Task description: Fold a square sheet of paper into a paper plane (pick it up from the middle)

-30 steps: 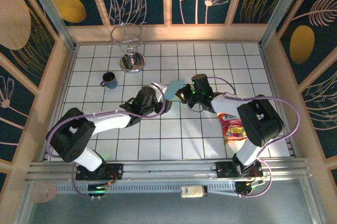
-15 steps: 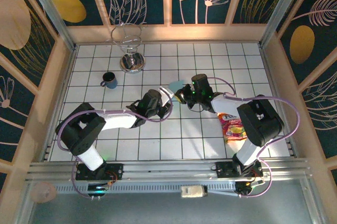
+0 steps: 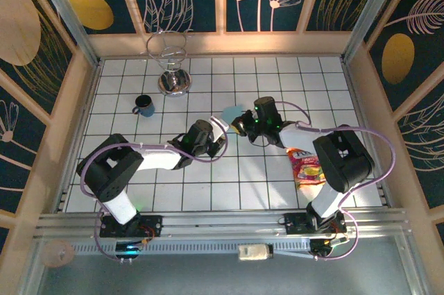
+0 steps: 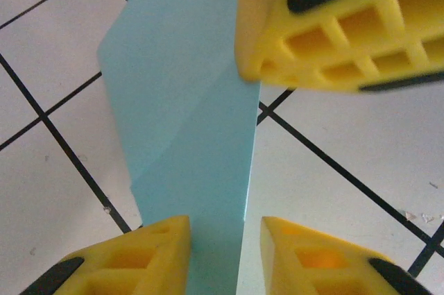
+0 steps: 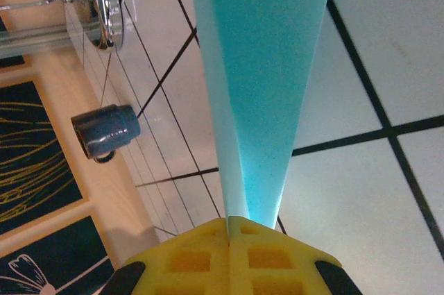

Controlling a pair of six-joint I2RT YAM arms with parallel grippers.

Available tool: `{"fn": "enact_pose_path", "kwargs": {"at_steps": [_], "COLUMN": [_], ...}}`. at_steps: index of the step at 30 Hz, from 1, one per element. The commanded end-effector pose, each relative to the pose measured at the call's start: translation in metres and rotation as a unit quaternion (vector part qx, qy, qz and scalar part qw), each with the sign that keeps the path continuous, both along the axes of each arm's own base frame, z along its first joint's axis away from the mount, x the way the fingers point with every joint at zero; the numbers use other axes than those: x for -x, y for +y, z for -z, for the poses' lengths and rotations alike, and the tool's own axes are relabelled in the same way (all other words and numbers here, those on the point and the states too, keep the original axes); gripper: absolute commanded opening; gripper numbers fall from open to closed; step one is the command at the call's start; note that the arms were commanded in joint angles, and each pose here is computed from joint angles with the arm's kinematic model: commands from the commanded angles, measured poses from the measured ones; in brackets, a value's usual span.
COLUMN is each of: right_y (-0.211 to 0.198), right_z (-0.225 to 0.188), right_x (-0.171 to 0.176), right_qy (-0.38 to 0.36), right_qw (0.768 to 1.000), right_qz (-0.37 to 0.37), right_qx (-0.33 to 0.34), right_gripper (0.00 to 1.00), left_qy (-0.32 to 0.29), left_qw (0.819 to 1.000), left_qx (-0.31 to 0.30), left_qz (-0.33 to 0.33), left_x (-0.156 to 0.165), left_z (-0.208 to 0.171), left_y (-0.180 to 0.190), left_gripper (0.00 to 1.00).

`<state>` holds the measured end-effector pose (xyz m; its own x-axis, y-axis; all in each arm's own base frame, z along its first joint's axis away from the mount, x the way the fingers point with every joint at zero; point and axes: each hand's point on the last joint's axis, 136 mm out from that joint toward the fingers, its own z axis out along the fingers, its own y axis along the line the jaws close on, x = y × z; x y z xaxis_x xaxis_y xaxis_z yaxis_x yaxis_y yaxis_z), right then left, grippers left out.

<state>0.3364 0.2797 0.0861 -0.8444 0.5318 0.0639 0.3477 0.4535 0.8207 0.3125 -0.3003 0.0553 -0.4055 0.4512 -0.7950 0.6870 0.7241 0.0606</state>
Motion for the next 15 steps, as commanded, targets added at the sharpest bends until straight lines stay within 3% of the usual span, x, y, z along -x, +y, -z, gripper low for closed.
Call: {"fn": "enact_pose_path", "kwargs": {"at_steps": [1,9,15], "right_y": [-0.0025,-0.0026,-0.0019], "right_z": [0.0042,0.0064,0.0075], "right_x": [0.0014,0.0029,0.0049], "right_qy": [0.014,0.019,0.022], "right_qw": [1.000,1.000,1.000], "right_qz": [0.002,-0.002,-0.005], "right_qx": [-0.001,-0.001,-0.005], "right_gripper": [0.00,0.03,0.03], "left_qy": [-0.008,-0.002,-0.011], "left_qw": [1.000,1.000,0.999], "left_qx": [0.005,0.015,0.027], "left_qz": [0.011,0.015,0.015], "left_x": [0.0017,0.0039,0.0013], "left_z": [0.0012,0.0017,-0.0038], "left_y": [-0.0028,-0.0055,-0.0085], "left_gripper": [0.26,0.16,0.30]}}
